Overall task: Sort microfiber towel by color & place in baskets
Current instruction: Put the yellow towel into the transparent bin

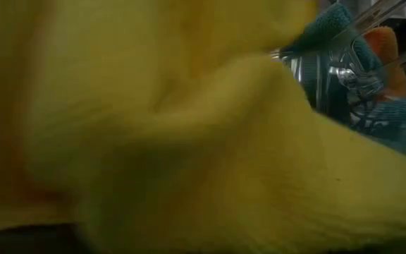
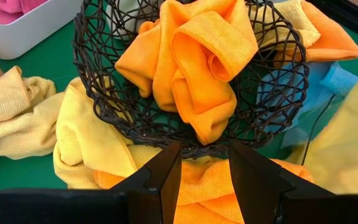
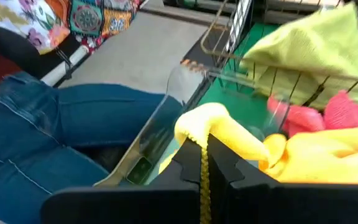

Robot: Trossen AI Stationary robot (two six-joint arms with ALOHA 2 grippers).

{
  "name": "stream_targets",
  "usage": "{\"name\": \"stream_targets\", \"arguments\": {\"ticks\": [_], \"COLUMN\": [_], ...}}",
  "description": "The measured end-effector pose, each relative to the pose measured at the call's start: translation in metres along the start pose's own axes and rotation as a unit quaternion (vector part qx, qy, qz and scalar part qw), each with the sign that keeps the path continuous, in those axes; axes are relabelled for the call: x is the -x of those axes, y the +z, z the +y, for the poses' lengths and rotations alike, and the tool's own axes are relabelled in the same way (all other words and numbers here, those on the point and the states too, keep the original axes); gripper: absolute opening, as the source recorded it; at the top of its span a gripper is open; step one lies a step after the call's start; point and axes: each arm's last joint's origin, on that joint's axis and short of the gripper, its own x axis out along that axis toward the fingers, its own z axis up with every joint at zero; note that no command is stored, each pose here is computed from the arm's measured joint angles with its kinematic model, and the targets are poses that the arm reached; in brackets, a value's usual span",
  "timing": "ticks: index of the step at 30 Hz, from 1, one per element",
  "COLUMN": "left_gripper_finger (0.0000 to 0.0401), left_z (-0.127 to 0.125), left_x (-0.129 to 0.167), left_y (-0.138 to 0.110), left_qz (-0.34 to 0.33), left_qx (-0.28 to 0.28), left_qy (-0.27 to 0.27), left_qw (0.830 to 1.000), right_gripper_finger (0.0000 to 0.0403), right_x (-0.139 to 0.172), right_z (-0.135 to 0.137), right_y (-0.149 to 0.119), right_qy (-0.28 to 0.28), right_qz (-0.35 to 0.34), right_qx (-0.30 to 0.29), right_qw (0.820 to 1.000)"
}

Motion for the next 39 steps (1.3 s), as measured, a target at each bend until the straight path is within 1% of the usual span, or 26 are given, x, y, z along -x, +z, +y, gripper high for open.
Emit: {"name": "stream_targets", "arguments": {"ticks": [6,8,12,15,18,22,28,31,33,35,39], "left_gripper_finger": [0.0127,0.0127,0.0127,0.0127,0.0127,0.0127,0.0127,0.0127,0.0127,0.0127,0.0127], "left_z": [0.0,0.0,0.0,0.0,0.0,0.0,0.0,0.0,0.0,0.0,0.0], "left_x": [0.0,0.0,0.0,0.0,0.0,0.0,0.0,0.0,0.0,0.0,0.0], "left_y": [0.0,0.0,0.0,0.0,0.0,0.0,0.0,0.0,0.0,0.001,0.002], "left_qz": [0.0,0.0,0.0,0.0,0.0,0.0,0.0,-0.003,-0.007,-0.012,-0.028], "left_qx": [0.0,0.0,0.0,0.0,0.0,0.0,0.0,0.0,0.0,-0.001,-0.024], "left_qy": [0.0,0.0,0.0,0.0,0.0,0.0,0.0,0.001,0.003,0.006,0.014], "left_qw": [1.0,1.0,1.0,1.0,1.0,1.0,1.0,1.0,1.0,1.0,0.999], "right_gripper_finger": [0.0001,0.0007,0.0026,0.0039,0.0053,0.0091,0.0174,0.0201,0.0209,0.0213,0.0213], "right_x": [-0.024,-0.028,-0.034,-0.036,-0.037,-0.038,-0.038,-0.032,-0.024,-0.014,0.015], "right_z": [-0.01,-0.012,-0.014,-0.014,-0.012,-0.012,-0.013,-0.01,-0.007,-0.002,0.01], "right_y": [-0.014,-0.017,-0.02,-0.022,-0.021,-0.02,-0.018,-0.014,-0.009,-0.003,0.008], "right_qy": [0.001,-0.001,-0.002,0.019,0.054,0.07,0.05,0.063,0.064,0.066,0.067], "right_qz": [0.03,0.034,0.04,0.048,0.042,0.038,0.03,0.02,0.014,0.002,-0.011], "right_qx": [-0.015,-0.038,-0.107,-0.138,-0.136,-0.146,-0.161,-0.161,-0.152,-0.137,-0.13], "right_qw": [0.999,0.999,0.993,0.989,0.988,0.986,0.985,0.985,0.986,0.988,0.989]}}
